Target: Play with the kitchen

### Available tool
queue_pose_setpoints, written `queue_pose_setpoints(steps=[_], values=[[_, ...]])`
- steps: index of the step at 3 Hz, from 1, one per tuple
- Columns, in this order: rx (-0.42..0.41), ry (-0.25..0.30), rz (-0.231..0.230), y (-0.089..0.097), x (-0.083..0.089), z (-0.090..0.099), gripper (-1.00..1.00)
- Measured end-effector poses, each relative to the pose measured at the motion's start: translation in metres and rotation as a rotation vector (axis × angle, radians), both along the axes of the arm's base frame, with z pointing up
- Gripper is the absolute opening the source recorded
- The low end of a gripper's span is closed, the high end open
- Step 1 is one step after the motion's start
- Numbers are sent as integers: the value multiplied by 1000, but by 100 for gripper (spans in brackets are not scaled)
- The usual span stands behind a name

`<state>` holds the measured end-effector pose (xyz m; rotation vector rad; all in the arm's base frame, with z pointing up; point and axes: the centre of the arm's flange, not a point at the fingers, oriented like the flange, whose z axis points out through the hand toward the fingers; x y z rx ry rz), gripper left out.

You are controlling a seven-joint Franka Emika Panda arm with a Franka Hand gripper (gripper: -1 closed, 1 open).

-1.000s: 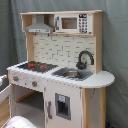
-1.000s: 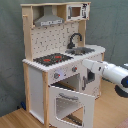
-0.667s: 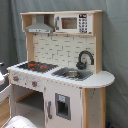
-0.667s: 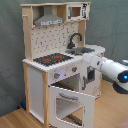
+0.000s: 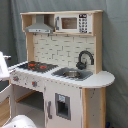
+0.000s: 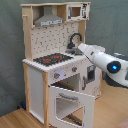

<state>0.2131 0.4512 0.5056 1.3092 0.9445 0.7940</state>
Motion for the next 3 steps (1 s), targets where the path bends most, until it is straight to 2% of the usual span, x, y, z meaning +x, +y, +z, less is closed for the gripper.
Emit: queue_pose_setpoints(steps=[2, 3], values=[[215, -28, -53, -2, 53, 20, 100], [324, -40, -64, 0, 73, 36, 100]])
